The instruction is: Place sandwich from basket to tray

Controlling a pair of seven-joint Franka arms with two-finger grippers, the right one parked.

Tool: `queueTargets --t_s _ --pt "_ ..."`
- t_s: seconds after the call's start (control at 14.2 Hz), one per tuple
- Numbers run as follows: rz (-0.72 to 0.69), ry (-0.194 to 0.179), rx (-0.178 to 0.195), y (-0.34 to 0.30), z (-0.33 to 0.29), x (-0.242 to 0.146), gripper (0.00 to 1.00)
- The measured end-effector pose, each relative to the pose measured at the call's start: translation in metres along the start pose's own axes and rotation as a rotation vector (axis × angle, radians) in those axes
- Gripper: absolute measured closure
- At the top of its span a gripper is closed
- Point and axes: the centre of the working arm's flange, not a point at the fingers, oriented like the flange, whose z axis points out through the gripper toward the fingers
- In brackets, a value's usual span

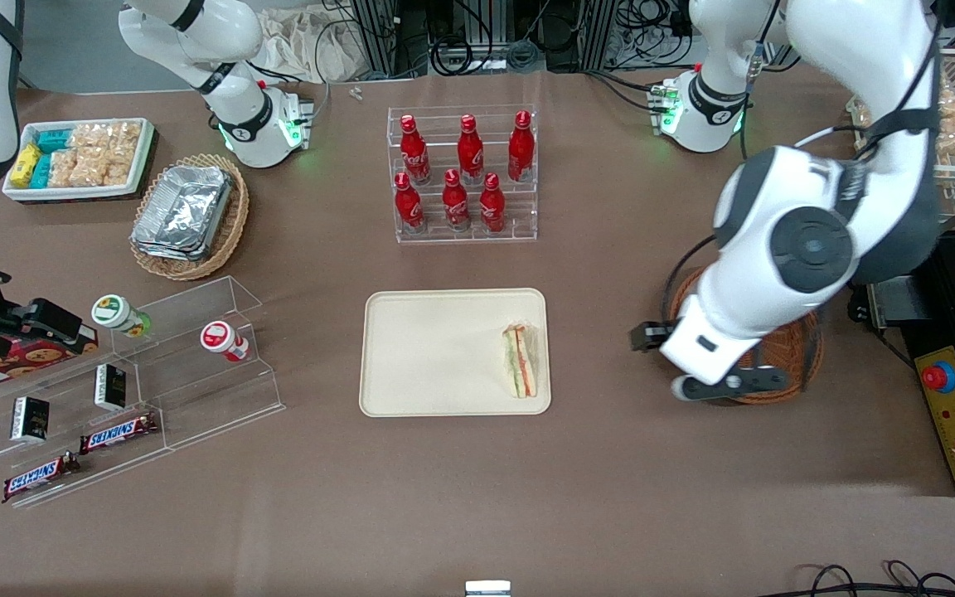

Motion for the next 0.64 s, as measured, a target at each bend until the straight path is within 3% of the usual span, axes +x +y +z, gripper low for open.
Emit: queueTargets --t_s 0.28,0.64 --pt "0.171 -0.057 0.031 -0.112 -0.031 0.005 0.0" --pt "0.338 -0.079 0.045 -0.19 -0.041 0.005 0.0"
